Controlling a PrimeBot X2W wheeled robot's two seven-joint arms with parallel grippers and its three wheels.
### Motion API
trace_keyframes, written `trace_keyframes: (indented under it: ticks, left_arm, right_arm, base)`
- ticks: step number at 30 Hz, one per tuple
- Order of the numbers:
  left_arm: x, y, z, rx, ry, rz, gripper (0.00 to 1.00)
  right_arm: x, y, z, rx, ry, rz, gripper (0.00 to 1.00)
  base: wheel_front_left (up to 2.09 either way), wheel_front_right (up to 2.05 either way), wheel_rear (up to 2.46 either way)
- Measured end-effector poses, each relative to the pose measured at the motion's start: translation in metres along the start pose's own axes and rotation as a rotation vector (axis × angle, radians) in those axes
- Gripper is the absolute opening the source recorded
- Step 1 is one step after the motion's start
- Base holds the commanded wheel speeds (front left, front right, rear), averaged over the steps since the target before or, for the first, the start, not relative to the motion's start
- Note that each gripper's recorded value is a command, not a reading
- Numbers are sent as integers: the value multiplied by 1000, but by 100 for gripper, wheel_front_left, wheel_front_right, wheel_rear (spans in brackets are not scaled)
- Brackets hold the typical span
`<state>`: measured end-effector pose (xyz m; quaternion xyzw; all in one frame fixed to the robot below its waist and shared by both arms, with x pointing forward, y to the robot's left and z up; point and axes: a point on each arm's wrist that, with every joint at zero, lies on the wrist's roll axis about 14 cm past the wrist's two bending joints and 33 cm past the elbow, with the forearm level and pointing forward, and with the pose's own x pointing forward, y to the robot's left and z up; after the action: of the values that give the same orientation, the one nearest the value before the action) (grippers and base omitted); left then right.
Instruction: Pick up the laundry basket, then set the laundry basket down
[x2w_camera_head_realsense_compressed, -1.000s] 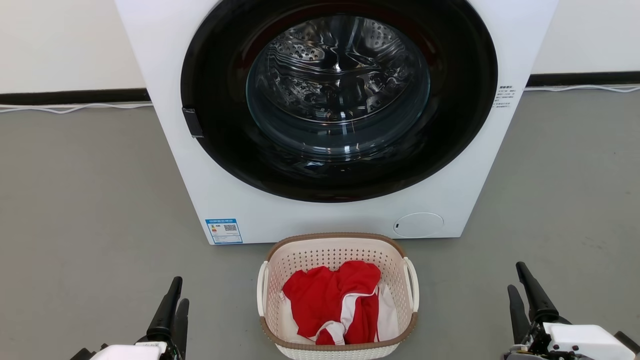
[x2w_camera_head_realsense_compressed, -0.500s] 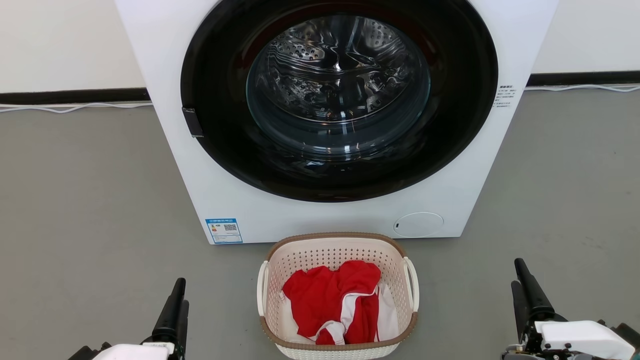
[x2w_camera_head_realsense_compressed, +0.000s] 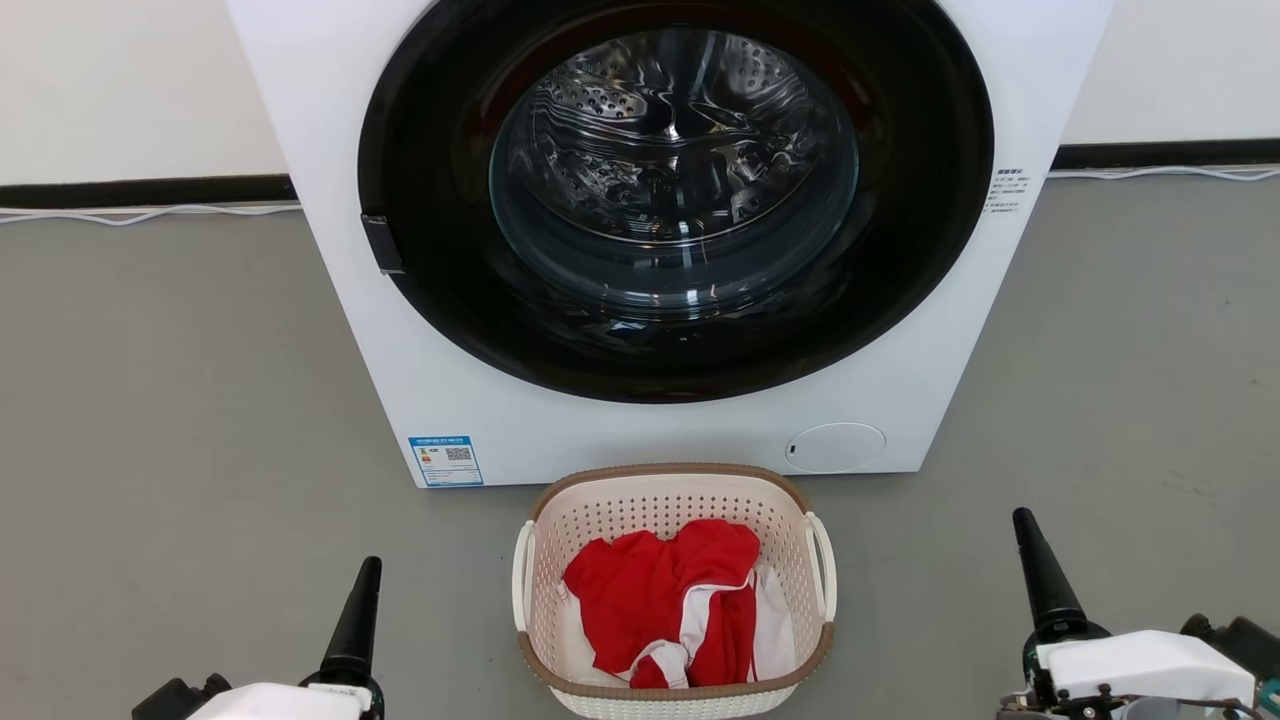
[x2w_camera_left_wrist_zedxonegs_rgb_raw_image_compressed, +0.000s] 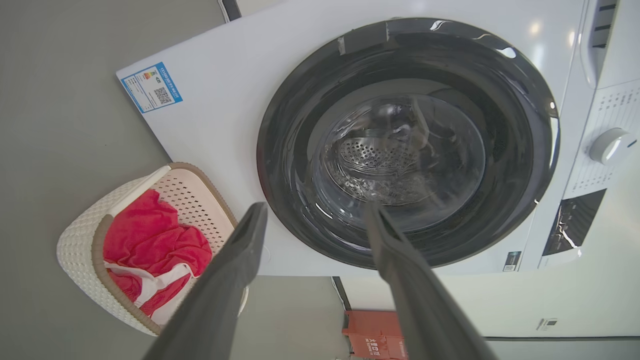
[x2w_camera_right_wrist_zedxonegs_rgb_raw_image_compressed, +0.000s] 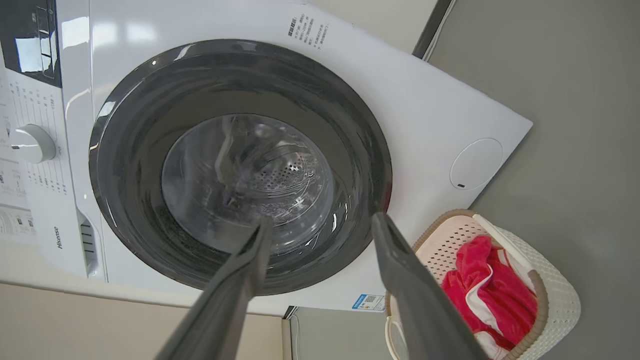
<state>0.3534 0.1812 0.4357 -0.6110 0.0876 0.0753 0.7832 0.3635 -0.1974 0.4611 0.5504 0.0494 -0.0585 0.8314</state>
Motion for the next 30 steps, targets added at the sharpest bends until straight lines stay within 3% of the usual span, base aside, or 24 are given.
trace_keyframes:
  ticks: [30]
  left_arm:
    - [1,-7,-1,407,-25,-16,100]
  right_arm:
    - [1,5,-6,-467,23,43,100]
  base:
    - [0,0,0]
